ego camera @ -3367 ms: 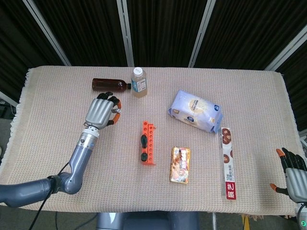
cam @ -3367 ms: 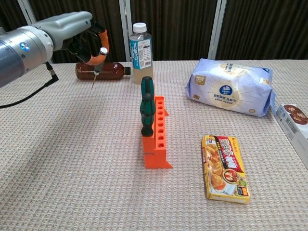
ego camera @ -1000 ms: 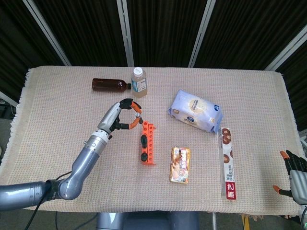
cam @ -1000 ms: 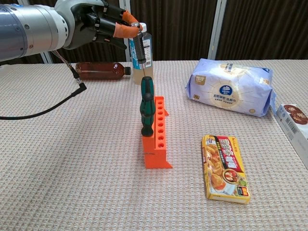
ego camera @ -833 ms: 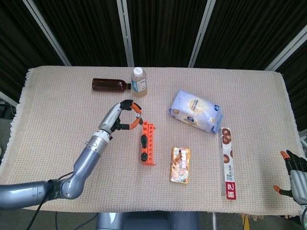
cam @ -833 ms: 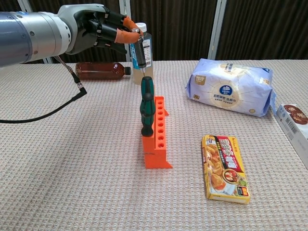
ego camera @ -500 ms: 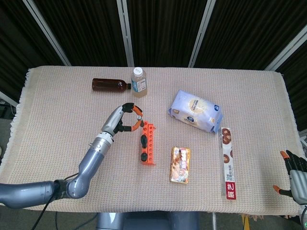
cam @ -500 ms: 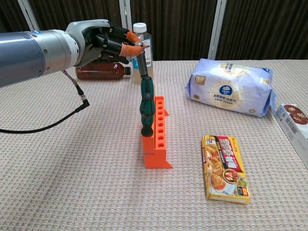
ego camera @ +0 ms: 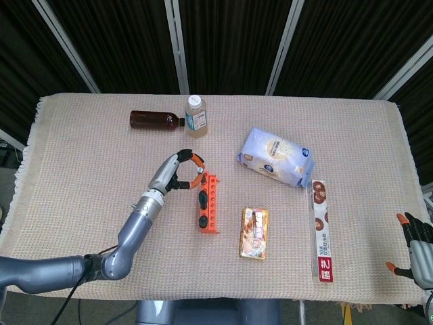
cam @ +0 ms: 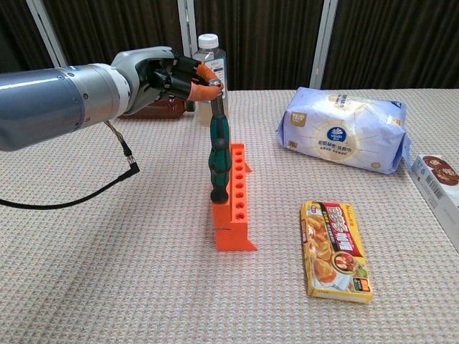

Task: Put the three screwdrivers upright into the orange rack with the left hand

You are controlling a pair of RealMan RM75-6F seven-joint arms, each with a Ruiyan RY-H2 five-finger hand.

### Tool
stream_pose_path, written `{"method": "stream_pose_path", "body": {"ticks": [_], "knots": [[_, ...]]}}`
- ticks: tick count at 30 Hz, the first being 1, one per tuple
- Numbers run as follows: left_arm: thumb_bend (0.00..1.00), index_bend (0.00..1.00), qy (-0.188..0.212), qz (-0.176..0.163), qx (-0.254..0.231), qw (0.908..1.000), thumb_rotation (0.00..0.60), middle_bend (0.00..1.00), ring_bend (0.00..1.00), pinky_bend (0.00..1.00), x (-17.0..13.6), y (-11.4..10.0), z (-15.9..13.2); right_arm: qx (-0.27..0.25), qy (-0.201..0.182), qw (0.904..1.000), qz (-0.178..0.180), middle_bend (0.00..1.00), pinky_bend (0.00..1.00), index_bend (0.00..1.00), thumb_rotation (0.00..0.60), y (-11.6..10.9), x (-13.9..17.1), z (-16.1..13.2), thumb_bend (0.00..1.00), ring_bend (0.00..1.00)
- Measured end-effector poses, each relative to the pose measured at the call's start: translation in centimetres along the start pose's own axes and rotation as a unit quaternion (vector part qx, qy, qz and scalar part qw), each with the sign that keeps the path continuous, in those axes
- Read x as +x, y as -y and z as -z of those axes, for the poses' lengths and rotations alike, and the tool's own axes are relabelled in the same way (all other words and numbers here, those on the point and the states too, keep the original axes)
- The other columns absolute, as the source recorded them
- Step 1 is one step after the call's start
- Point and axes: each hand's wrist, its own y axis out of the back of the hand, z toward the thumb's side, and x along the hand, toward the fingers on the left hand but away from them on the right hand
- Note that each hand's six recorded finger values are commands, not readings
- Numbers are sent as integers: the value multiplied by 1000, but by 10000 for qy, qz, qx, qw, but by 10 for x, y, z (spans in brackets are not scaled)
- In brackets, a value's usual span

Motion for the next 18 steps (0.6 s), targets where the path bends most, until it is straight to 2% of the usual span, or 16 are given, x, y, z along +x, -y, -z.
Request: {"method": "stream_pose_path", "body": {"ticks": [18], "knots": [[461, 721, -19, -23, 244, 9997, 600, 287, 58, 71, 6, 8, 1, -16, 42, 10000, -18, 0, 0, 0, 600, 1, 0, 3, 0, 0]]}}
